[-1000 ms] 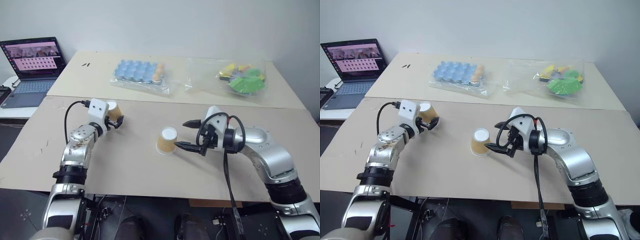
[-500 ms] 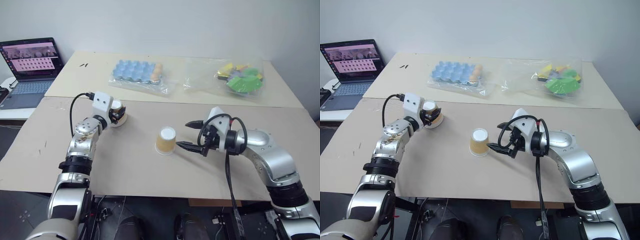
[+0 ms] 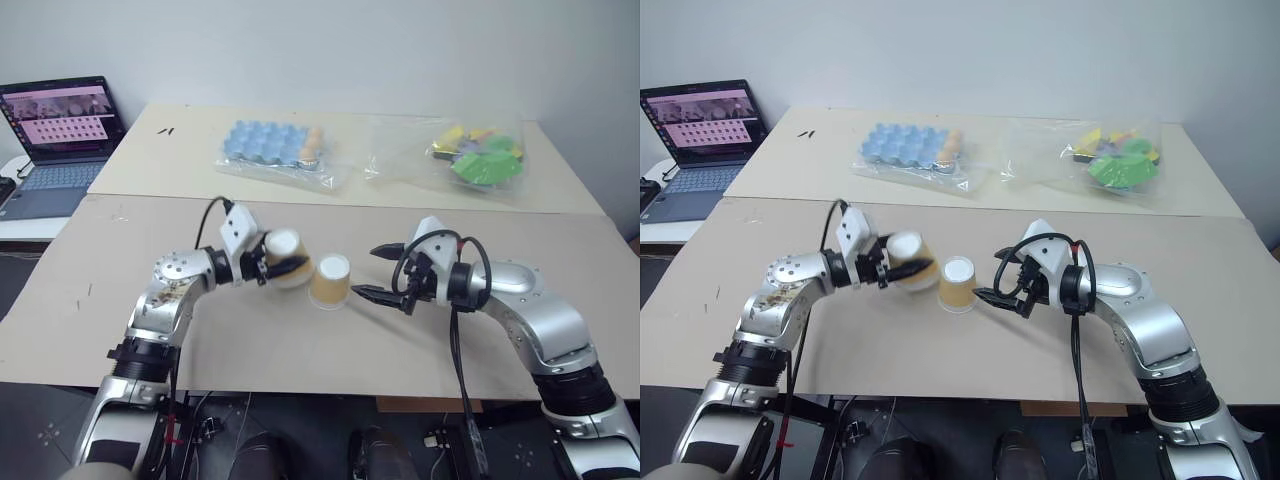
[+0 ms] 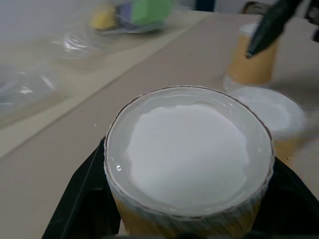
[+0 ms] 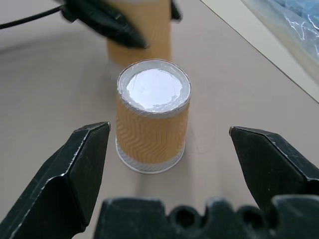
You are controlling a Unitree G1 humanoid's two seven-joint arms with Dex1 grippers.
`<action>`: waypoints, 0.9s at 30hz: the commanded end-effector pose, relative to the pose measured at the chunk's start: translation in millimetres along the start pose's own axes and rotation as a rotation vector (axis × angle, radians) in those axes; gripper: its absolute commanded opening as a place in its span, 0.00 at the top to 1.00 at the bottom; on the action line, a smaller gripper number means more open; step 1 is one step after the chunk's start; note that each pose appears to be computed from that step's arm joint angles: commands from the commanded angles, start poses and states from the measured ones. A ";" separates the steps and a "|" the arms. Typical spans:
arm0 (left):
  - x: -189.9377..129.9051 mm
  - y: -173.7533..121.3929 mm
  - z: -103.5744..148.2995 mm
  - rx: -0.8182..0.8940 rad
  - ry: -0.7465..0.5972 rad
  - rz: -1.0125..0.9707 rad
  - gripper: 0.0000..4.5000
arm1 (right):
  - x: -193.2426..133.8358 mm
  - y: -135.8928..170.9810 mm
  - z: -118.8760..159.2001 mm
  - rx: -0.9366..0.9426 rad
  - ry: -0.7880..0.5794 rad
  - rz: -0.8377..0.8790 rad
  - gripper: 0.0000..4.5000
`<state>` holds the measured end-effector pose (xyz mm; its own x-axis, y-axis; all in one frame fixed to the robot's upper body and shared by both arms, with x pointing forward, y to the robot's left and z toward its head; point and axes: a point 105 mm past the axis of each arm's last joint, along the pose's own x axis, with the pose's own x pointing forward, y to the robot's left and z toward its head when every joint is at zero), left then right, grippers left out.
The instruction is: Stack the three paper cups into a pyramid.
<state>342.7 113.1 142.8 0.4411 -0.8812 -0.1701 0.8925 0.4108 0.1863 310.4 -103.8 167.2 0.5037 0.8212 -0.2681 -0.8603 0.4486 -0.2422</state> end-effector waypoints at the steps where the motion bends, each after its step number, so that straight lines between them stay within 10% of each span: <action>1: 2.9 -8.4 -1.2 0.015 0.026 -0.085 0.44 | -8.0 -1.9 10.3 -0.028 -0.020 -0.028 0.00; 13: 25.1 -13.9 -3.0 0.049 0.031 -0.155 0.44 | -18.8 -5.0 11.2 -0.026 -0.013 -0.080 0.00; 18: 26.7 -14.7 3.8 0.064 0.015 -0.161 0.01 | -23.0 -7.0 13.4 -0.028 -0.014 -0.093 0.00; 27: -7.3 -13.6 37.9 0.094 0.009 -0.170 0.01 | -49.4 -12.3 39.1 -0.030 -0.083 -0.091 0.00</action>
<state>332.7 101.6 151.7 0.2995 -0.9187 -0.2573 0.9466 0.2525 0.2005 301.9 -130.1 191.7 0.5716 0.7869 -0.2326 -0.8172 0.5201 -0.2484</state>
